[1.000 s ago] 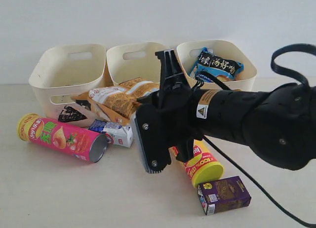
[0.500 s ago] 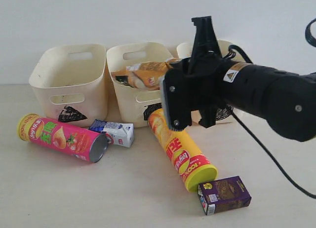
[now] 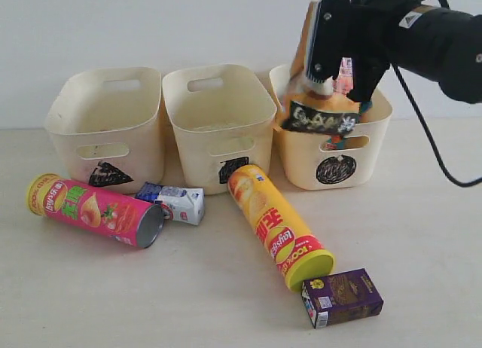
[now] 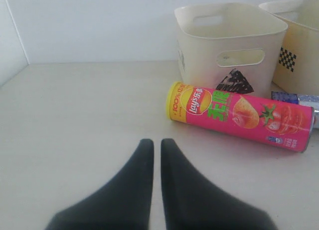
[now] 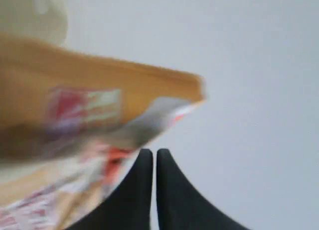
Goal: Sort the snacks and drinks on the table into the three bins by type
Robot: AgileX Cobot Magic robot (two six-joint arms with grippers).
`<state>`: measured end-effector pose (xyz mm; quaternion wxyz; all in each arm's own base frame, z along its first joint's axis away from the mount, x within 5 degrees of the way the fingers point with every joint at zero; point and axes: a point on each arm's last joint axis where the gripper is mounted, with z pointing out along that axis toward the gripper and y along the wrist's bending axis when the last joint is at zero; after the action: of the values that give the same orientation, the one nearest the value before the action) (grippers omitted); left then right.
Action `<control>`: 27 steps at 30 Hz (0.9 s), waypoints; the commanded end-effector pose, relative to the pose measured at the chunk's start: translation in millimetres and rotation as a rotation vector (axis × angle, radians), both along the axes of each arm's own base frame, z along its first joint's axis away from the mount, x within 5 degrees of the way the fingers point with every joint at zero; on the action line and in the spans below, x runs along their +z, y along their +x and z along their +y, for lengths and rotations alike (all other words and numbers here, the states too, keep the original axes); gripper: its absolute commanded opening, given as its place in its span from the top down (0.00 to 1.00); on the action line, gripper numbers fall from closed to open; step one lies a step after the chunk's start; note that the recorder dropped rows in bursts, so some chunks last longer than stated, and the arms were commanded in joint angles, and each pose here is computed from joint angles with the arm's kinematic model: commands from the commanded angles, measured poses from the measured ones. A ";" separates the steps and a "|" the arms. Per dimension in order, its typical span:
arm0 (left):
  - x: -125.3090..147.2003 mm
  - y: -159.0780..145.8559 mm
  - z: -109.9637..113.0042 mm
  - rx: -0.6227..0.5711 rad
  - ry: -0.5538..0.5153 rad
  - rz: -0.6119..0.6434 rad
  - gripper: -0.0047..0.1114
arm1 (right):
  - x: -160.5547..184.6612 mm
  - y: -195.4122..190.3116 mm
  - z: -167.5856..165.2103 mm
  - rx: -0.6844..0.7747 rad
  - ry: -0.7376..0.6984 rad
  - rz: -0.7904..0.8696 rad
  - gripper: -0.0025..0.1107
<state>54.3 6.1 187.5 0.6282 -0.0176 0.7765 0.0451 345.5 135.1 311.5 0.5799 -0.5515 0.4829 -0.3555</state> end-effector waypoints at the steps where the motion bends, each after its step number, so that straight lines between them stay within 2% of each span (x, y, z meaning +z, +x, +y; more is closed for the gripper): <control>1: -0.6 -0.1 0.0 0.000 0.005 -0.004 0.92 | 1.8 28.8 -0.5 -0.031 0.020 -0.025 0.98; 5: -0.6 -0.1 0.0 0.000 0.005 -0.004 0.92 | -7.8 62.3 1.3 -0.056 0.028 -0.015 0.98; 8: -0.6 -0.1 0.0 0.000 0.005 -0.004 0.92 | -15.5 80.4 -0.5 -0.109 0.113 0.013 0.98; 15: -0.6 -0.1 0.0 0.000 0.005 -0.004 0.92 | -1.5 77.4 -6.8 -0.175 0.332 0.089 0.98; 20: -0.6 -0.1 0.0 0.000 0.005 -0.004 0.92 | 4.1 62.5 -6.3 -0.092 0.354 0.297 0.98; 21: -0.6 -0.1 0.0 0.000 0.005 -0.004 0.92 | 5.1 53.4 -9.1 -0.045 0.359 0.422 0.98; 27: -0.6 -0.1 0.0 0.000 0.005 -0.004 0.92 | 9.7 31.0 -30.2 -0.006 0.445 0.727 0.98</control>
<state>54.3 6.1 187.5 0.6282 -0.0176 0.7765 0.0451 387.4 114.8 314.3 0.5024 -0.5015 0.7003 -0.0758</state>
